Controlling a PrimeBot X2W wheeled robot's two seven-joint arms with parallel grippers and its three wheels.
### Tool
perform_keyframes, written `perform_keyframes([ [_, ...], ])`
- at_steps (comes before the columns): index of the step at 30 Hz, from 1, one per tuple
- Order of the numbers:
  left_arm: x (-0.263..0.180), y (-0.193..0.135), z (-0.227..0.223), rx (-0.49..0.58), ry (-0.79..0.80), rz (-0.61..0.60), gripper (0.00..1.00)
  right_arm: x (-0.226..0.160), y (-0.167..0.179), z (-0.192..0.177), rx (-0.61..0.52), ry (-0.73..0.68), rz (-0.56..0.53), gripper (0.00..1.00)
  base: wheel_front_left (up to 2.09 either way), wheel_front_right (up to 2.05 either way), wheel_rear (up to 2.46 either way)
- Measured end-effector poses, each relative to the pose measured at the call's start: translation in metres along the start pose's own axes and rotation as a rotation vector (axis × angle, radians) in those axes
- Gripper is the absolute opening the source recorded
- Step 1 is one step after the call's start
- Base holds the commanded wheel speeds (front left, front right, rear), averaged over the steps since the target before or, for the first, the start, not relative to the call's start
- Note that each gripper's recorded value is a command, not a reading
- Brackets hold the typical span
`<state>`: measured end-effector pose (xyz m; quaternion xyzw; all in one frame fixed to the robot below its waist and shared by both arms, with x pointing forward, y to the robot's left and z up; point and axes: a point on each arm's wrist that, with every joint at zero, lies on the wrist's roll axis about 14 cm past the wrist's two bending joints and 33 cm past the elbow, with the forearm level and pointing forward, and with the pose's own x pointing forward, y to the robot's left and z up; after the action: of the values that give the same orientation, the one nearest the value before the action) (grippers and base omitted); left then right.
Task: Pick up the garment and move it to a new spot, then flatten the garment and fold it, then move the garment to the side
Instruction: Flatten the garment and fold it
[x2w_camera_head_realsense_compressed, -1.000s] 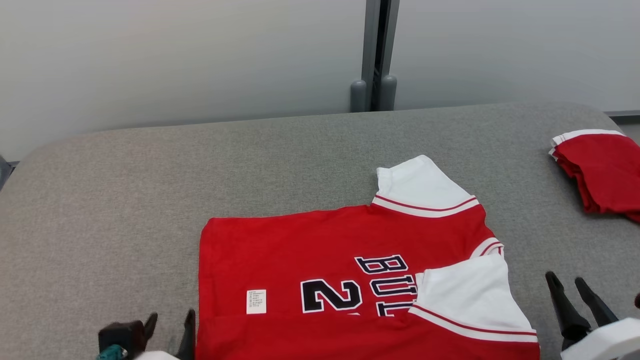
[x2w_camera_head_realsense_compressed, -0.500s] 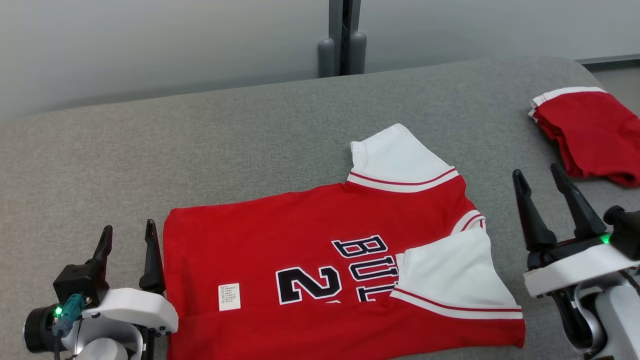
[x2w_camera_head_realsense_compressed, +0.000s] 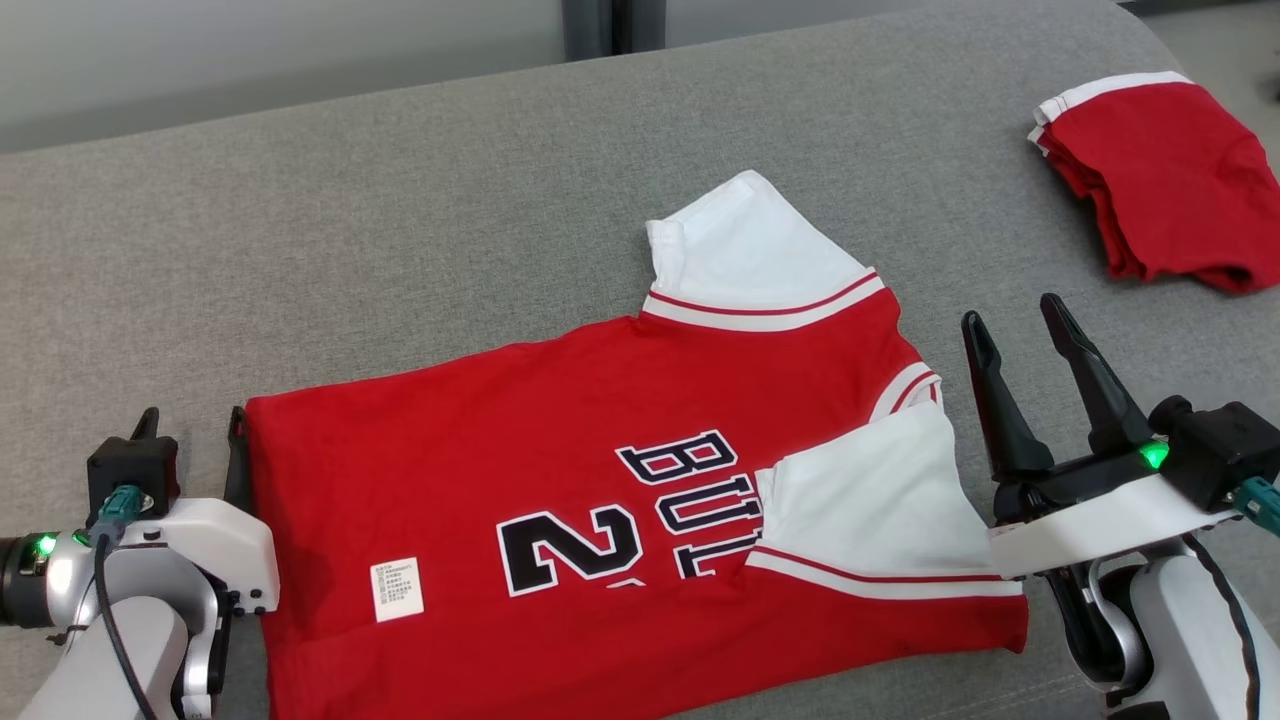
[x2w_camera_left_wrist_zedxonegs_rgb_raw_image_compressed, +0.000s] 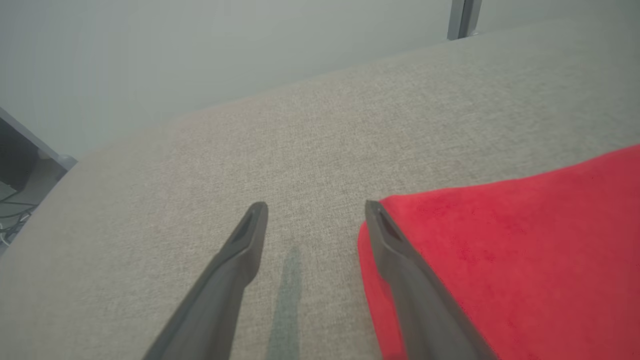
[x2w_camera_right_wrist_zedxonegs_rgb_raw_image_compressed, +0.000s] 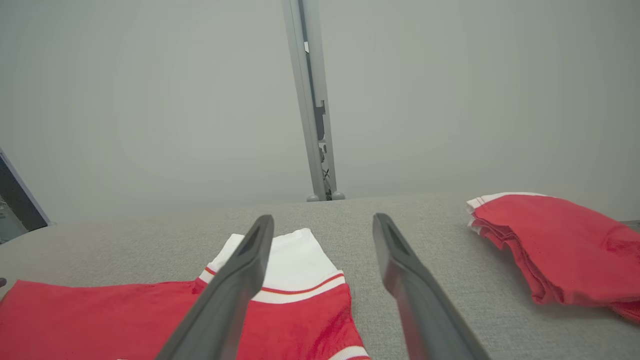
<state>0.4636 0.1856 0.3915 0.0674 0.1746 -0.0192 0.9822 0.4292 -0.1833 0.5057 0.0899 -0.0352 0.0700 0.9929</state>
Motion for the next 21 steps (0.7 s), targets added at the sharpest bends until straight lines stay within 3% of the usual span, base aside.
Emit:
perform_keyframes([
  [4,0.007,-0.006,-0.018,0.051,0.081,-0.030,1.00,-0.003,-0.003,-0.011,0.009,0.034,-0.012,1.00,0.00,0.00,0.00],
  [21,0.012,-0.025,-0.020,0.100,0.116,-0.092,1.00,-0.010,-0.002,-0.019,0.025,0.063,-0.013,1.00,0.00,0.00,0.00],
])
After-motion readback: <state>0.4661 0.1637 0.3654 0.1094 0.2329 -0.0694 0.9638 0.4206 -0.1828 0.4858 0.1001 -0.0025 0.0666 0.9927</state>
